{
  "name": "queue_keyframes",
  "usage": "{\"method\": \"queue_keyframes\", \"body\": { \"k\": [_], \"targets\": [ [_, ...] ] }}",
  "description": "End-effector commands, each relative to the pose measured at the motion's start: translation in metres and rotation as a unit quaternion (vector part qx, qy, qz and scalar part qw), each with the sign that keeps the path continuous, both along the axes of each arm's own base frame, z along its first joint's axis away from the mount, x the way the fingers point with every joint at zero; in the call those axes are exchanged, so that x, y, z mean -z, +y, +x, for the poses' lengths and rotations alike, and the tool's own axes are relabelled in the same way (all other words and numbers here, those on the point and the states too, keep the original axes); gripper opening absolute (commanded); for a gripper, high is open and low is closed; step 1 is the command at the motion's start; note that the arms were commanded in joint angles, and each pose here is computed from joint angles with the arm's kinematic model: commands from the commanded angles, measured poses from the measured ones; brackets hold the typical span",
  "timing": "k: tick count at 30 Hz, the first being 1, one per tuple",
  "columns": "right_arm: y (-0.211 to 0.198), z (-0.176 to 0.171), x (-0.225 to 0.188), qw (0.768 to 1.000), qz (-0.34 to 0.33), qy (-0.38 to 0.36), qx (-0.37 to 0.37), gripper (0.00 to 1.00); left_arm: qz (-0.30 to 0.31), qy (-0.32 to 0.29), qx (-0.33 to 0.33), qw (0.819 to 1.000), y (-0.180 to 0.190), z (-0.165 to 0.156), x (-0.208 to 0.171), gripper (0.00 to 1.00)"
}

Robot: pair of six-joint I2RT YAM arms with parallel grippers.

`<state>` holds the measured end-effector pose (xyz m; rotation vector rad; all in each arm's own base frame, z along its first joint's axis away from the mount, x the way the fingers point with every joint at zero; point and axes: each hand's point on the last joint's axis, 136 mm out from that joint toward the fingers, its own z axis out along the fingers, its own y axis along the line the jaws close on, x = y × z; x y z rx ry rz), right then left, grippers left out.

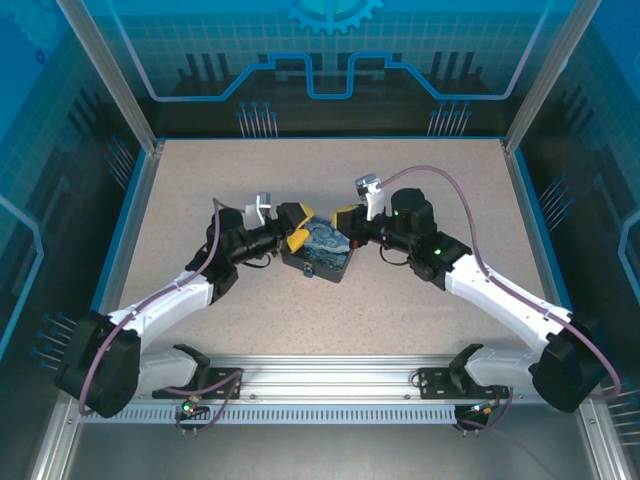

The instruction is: Unlock the padlock with the key

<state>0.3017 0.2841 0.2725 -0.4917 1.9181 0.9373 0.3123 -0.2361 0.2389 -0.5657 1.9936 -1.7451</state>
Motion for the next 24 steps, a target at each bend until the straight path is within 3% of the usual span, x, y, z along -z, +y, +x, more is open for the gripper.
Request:
{"method": "queue_keyframes", "body": {
  "k": [1, 6, 10, 24],
  "targets": [
    [0.007, 0.008, -0.01, 1.0, 0.011, -0.015, -0.008, 0.0, -0.094, 0.066, -0.061, 0.992, 0.008, 0.009, -0.015, 0.84],
    [0.018, 0.014, -0.005, 1.0, 0.015, -0.008, -0.015, 0.0, -0.169, 0.181, -0.116, 0.962, 0.015, 0.01, 0.01, 0.82],
    [0.029, 0.018, -0.003, 0.999, 0.019, -0.007, -0.025, 0.0, -0.216, 0.241, -0.13, 0.937, 0.012, 0.012, 0.02, 0.74],
    [0.061, 0.014, 0.007, 0.998, 0.025, 0.003, -0.055, 0.0, -0.297, 0.279, -0.121, 0.905, -0.007, 0.023, 0.014, 0.52]
  ]
}}
